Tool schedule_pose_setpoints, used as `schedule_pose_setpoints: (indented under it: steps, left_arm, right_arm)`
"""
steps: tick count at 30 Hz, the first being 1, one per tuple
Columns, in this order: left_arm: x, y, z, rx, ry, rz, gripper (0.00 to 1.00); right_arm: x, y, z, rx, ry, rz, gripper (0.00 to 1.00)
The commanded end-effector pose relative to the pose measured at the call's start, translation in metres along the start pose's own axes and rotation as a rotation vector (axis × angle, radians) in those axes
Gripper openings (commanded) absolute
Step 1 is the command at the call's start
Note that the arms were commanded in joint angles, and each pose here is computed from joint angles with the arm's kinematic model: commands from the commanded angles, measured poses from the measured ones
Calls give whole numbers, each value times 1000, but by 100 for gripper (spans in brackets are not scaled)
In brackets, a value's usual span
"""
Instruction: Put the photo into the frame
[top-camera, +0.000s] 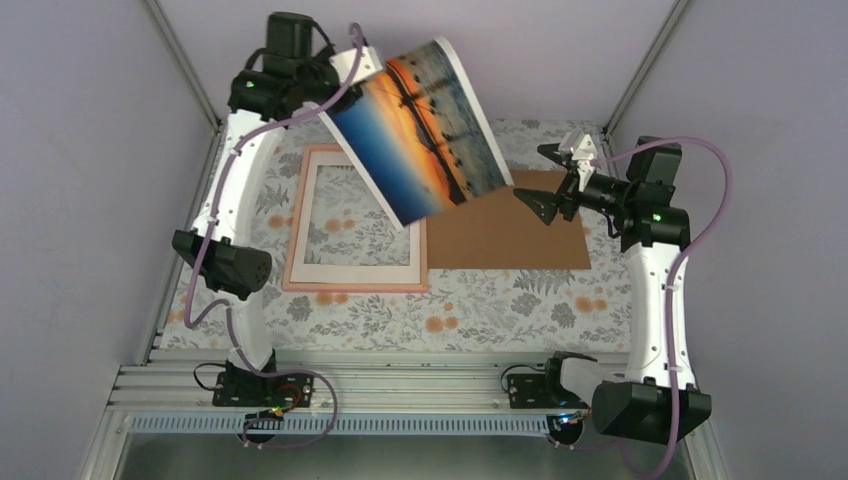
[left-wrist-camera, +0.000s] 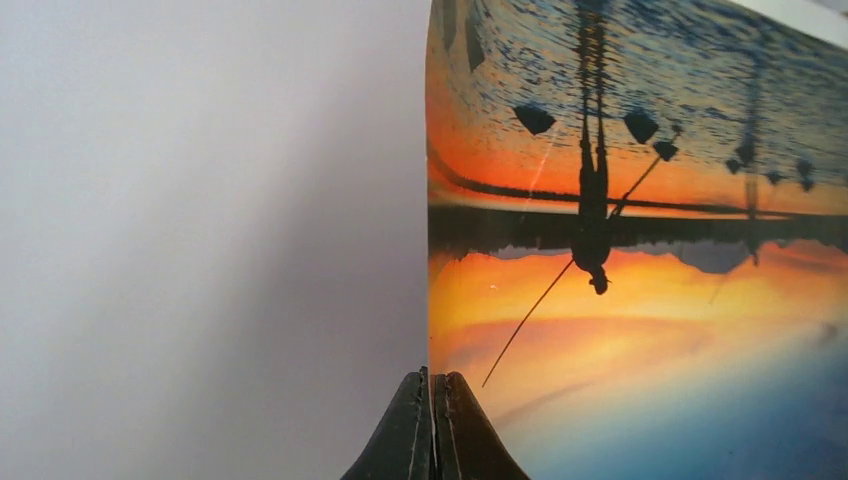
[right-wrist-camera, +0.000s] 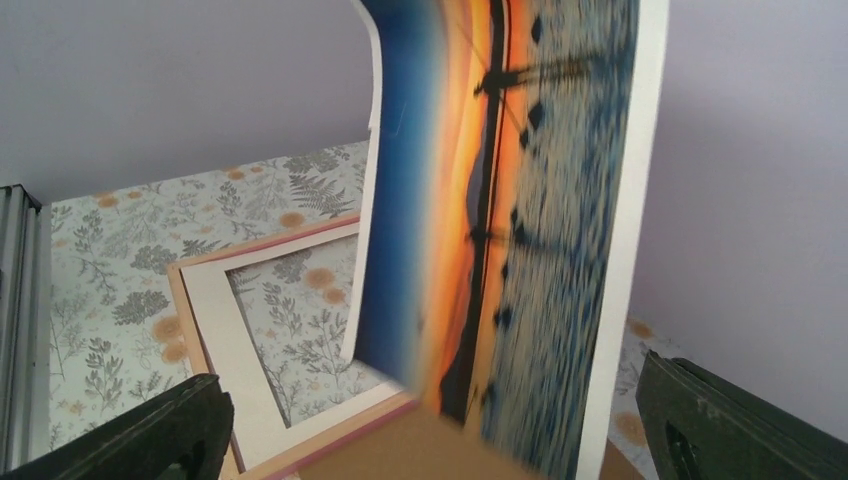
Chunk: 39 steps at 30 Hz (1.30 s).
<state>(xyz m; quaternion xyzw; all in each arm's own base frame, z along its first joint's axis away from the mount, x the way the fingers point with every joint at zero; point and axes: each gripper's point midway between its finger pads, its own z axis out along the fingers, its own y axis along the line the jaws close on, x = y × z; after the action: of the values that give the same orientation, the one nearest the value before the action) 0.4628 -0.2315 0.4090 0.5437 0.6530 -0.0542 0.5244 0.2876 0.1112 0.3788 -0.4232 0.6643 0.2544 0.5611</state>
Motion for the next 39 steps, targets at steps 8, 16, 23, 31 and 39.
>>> schedule_pose_setpoints:
  steps: [8,16,23,31,39]
  left_arm:
    - [35,154,-62,-508,69,281,2]
    - [77,104,-27,-279,108,314,2]
    - [182,-10,7,-41,246,370,2]
    - [242,-110,7,141,301,356,2]
    - [268,-175,6,231,297,259,2]
  right_arm:
    - [2,3,2,-6,-28,29,100]
    - [7,1,5,-15,-23,49,100]
    - [11,4,5,-19,-14,55,100]
    - [15,2,9,-36,-17,88,100]
    - [25,1,12,-37,-8,118,100]
